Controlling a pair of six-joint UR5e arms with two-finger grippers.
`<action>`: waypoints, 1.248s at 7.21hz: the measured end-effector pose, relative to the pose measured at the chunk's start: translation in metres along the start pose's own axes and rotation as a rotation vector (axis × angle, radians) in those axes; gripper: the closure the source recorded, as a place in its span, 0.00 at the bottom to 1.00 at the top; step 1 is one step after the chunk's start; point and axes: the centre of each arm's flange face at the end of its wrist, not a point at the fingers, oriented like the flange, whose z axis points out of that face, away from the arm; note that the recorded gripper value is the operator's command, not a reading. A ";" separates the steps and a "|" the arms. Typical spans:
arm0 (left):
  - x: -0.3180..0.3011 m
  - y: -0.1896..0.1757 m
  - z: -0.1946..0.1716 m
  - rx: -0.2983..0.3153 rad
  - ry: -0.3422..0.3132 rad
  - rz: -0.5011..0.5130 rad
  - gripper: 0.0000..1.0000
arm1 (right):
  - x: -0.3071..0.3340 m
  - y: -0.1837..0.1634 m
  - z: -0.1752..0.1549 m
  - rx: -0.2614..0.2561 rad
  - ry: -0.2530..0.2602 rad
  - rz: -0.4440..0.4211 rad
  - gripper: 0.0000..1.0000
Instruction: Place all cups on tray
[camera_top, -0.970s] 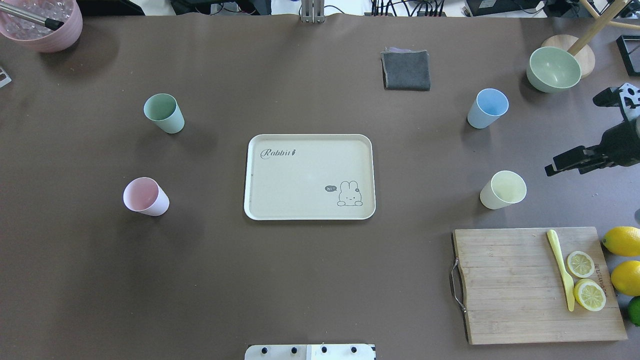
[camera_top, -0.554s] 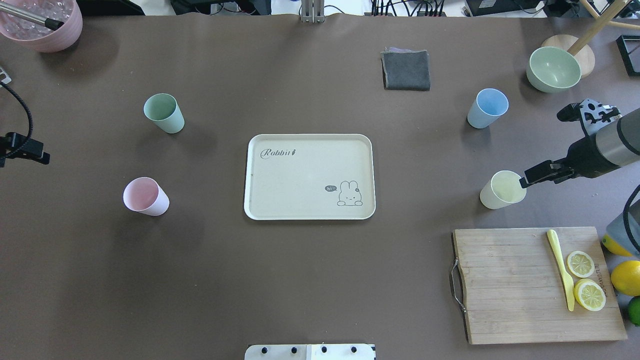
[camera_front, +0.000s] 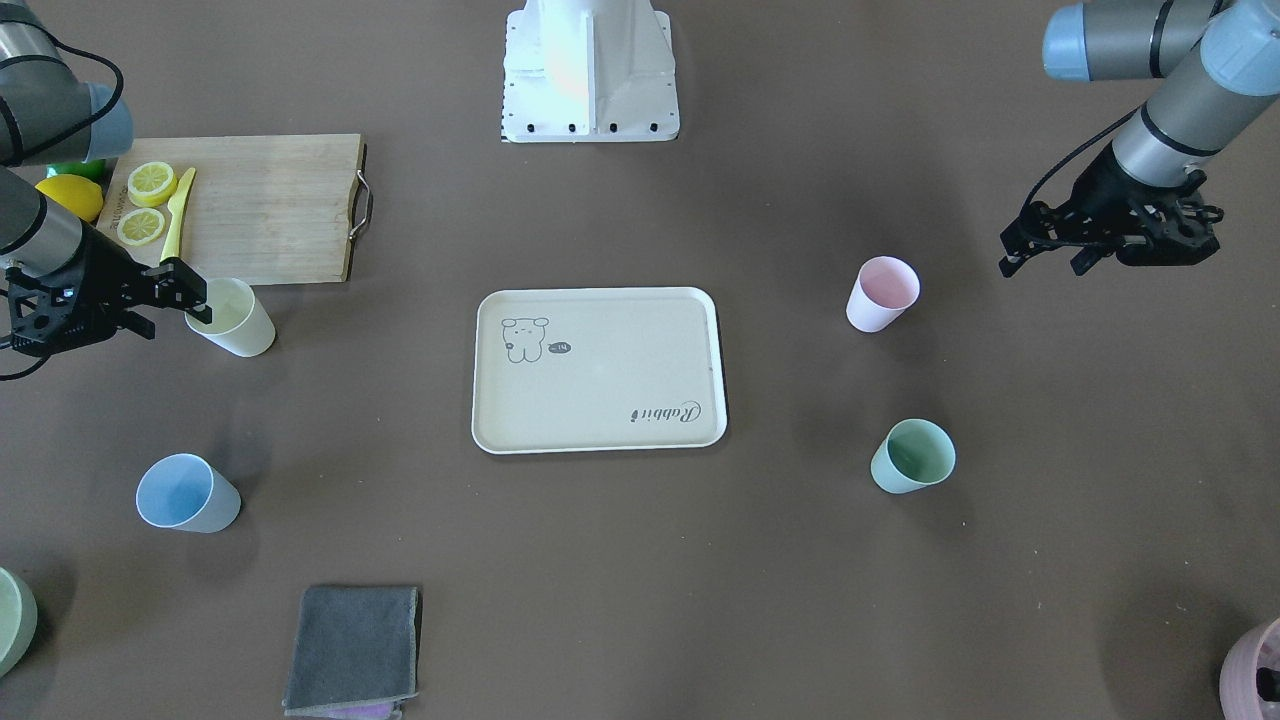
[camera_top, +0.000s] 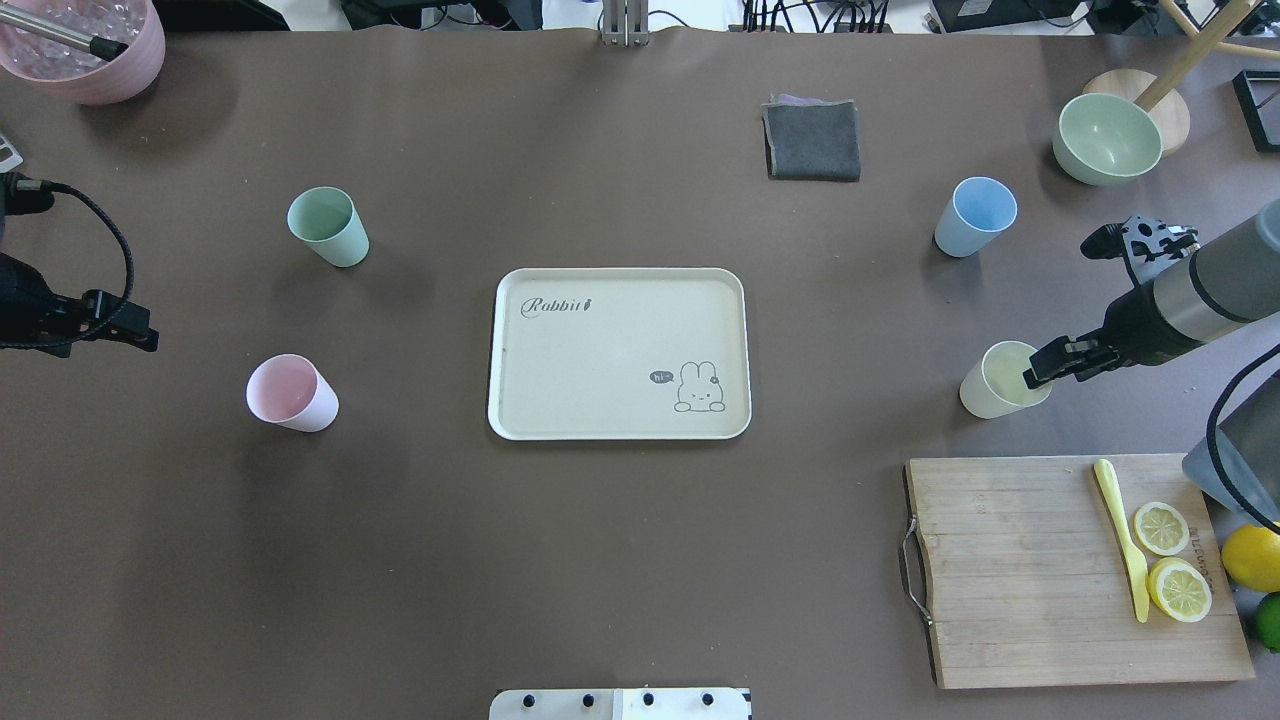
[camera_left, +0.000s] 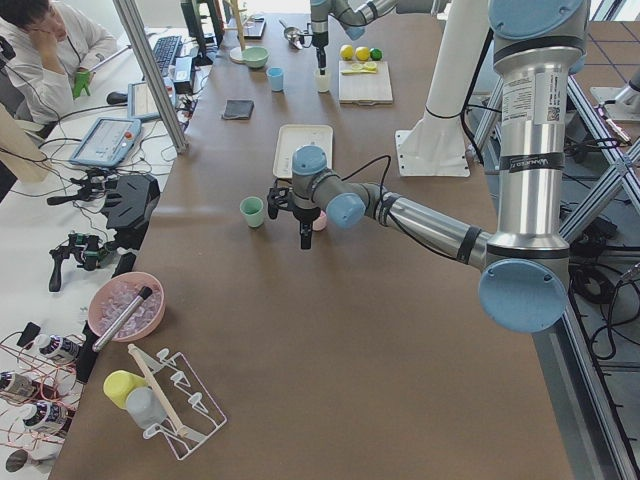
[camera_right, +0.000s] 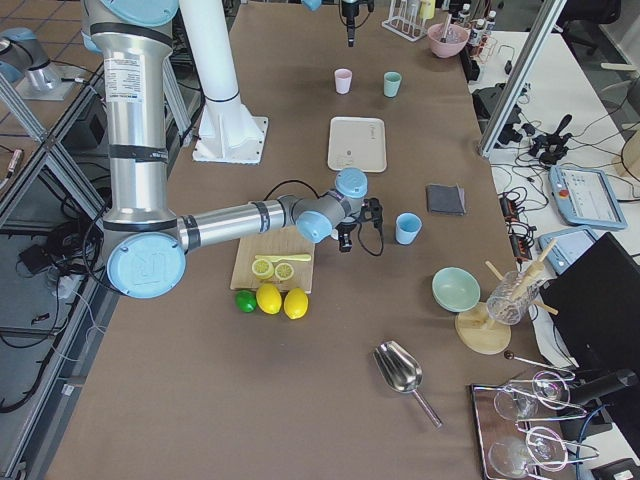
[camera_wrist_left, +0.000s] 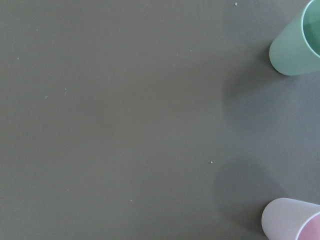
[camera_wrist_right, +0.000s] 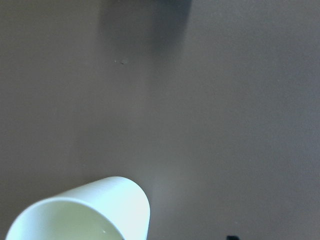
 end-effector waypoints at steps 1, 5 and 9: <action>0.011 0.007 0.013 -0.005 -0.016 0.015 0.03 | -0.005 -0.003 0.000 0.000 -0.007 -0.006 1.00; 0.093 0.021 0.048 -0.044 0.018 0.010 0.36 | -0.089 -0.064 -0.021 0.013 -0.030 0.014 1.00; 0.101 0.019 0.067 -0.066 0.007 0.006 1.00 | -0.265 -0.083 -0.012 0.022 -0.119 0.137 1.00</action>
